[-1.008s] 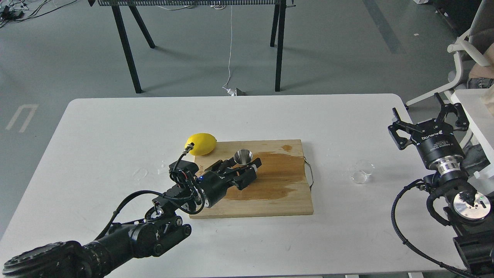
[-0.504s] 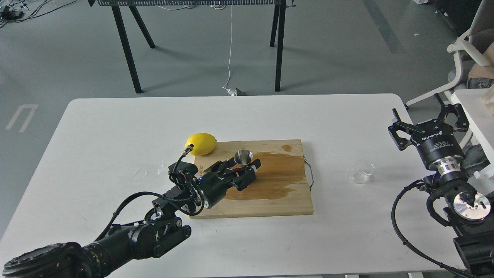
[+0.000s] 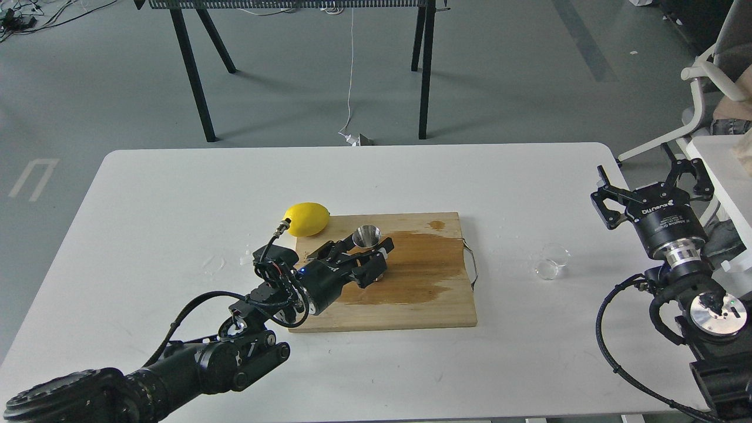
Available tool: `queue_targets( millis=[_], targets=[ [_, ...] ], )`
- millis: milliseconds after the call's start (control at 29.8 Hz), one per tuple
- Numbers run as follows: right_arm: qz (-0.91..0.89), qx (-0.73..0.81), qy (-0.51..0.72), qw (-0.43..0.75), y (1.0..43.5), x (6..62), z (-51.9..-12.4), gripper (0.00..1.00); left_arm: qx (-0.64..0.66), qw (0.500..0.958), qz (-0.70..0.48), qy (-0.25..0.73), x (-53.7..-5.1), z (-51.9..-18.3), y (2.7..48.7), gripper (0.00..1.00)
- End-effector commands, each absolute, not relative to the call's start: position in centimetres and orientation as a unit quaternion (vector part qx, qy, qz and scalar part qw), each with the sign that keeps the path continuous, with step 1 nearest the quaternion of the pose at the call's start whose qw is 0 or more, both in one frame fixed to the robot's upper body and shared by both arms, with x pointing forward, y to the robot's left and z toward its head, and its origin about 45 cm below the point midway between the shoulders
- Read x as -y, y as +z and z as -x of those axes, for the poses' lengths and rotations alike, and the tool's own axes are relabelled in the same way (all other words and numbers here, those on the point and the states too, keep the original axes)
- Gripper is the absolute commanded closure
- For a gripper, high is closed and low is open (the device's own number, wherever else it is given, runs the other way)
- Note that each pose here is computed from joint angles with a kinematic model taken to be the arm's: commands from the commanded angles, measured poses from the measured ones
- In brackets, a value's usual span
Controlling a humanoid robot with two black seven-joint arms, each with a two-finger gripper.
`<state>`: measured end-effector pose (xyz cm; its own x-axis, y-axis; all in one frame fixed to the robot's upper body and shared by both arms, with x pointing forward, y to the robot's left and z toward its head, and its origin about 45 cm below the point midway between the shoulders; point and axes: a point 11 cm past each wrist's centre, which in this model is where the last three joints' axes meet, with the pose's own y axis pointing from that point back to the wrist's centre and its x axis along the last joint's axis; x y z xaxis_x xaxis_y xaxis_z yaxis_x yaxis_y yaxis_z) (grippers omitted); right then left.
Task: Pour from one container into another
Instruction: 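Turn the jigger upright and lower it onto the board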
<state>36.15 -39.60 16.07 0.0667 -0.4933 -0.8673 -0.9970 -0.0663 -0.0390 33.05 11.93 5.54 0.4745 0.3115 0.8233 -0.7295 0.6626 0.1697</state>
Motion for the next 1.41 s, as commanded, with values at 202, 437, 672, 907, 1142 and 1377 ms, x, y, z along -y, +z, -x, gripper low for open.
queue_targets(
  millis=[202, 437, 672, 907, 1142, 1377],
  targets=[
    [0.639, -0.584, 0.354, 0.355, 16.1, 39.6, -36.2, 0.01, 0.403, 0.828, -0.267, 0.284, -11.4, -31.4, 4.3, 0.13],
    [0.638, -0.584, 0.354, 0.355, 16.1, 39.6, -36.1, 0.01, 0.402, 0.828, -0.269, 0.284, -11.5, -31.2, 4.1, 0.13],
    [0.638, -0.584, 0.354, 0.355, 16.1, 39.7, -36.1, 0.01, 0.402, 0.828, -0.269, 0.284, -11.5, -31.3, 4.1, 0.13],
    [0.638, -0.584, 0.355, 0.355, 16.0, 39.6, -36.1, 0.01, 0.401, 0.828, -0.269, 0.286, -11.5, -31.4, 4.2, 0.13],
    [0.638, -0.584, 0.355, 0.355, 16.0, 39.6, -36.1, 0.01, 0.401, 0.828, -0.269, 0.285, -11.5, -31.3, 4.1, 0.13],
    [0.638, -0.584, 0.355, 0.355, 16.0, 39.6, -36.1, 0.01, 0.401, 0.828, -0.269, 0.285, -11.5, -31.3, 4.1, 0.13]
  ],
)
